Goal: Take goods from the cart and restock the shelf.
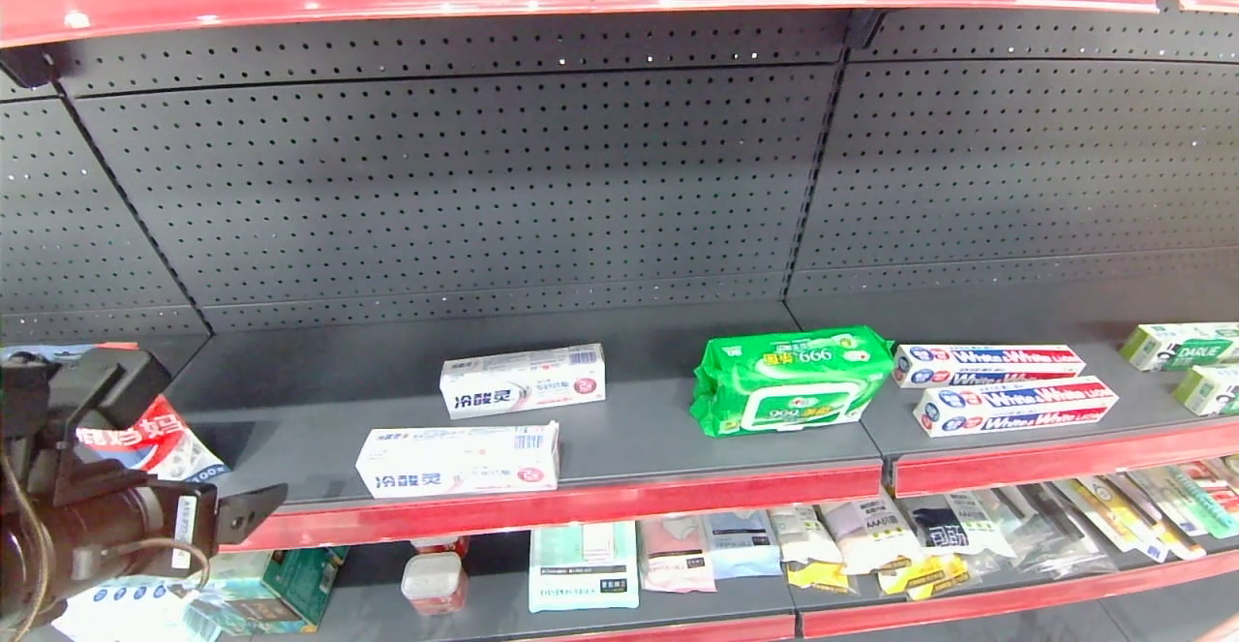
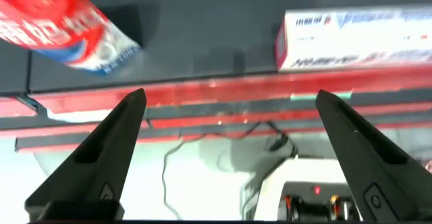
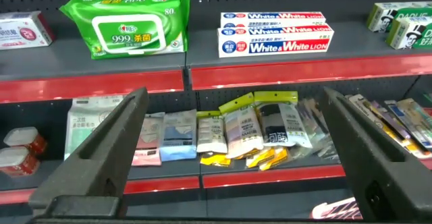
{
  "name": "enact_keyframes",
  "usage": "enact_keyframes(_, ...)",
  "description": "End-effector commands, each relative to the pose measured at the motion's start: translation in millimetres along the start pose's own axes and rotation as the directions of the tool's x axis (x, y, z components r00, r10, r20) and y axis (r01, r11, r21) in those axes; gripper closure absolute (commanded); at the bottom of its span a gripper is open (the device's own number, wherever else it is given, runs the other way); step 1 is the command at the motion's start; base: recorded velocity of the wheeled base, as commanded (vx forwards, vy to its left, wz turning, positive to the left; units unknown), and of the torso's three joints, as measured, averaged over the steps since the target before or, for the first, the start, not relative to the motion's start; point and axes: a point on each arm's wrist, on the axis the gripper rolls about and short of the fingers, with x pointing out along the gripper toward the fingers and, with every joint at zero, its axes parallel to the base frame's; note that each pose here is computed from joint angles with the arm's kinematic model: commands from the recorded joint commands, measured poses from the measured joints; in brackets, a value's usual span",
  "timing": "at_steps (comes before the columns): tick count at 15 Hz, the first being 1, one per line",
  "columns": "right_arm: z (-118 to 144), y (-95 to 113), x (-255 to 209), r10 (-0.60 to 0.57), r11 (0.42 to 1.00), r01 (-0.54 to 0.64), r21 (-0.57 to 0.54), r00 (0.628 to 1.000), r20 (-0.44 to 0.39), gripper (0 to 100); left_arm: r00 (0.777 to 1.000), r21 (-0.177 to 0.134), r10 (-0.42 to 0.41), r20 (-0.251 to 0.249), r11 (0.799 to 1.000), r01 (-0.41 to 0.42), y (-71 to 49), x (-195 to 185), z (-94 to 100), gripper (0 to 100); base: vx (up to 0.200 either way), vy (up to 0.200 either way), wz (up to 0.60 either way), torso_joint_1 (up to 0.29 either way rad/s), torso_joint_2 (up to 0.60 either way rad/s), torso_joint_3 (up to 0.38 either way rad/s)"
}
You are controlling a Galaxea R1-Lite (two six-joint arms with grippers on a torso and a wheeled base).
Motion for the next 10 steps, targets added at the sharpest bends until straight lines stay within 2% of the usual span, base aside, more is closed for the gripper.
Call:
enact_keyframes(1, 0, 0, 0, 0.000, 1.000, 0.000, 0.000, 1.000, -0.001, 0, 0.998, 0.011, 0.003, -0.057, 1.000, -0.003, -0.9, 8, -8.7, 0, 0.000, 0.000, 0.00, 0.000, 0.00, 0.000)
enact_keyframes(4, 0, 0, 0, 0.000, 1.000, 0.000, 0.000, 1.000, -0.001, 0, 0.994, 0.016, 0.043, -0.102, 0.999, -0.042, -0.1, 14, -14.5, 0, 0.000, 0.000, 0.00, 0.000, 0.00, 0.000)
enact_keyframes(6, 0, 0, 0, -0.001, 1.000, 0.001, 0.000, 1.000, -0.001, 0, 0.987, -0.013, 0.098, -0.126, 0.995, -0.100, 6.0, 24, -14.0, 0, 0.000, 0.000, 0.00, 0.000, 0.00, 0.000)
enact_keyframes(7, 0, 0, 0, 0.001, 1.000, -0.001, 0.000, 1.000, -0.002, 0, 0.982, -0.046, 0.126, -0.142, 0.990, -0.134, 10.7, 32, -12.3, 0, 0.000, 0.000, 0.00, 0.000, 0.00, 0.000)
enact_keyframes(8, 0, 0, 0, 0.000, 1.000, 0.000, 0.000, 1.000, -0.001, 0, 0.980, -0.067, 0.132, -0.151, 0.987, -0.143, 11.7, 37, -10.8, 0, 0.000, 0.000, 0.00, 0.000, 0.00, 0.000)
enact_keyframes(10, 0, 0, 0, 0.000, 1.000, 0.000, 0.000, 1.000, -0.001, 0, 0.976, -0.082, 0.150, -0.157, 0.983, -0.164, 14.1, 47, -8.0, 0, 0.000, 0.000, 0.00, 0.000, 0.00, 0.000)
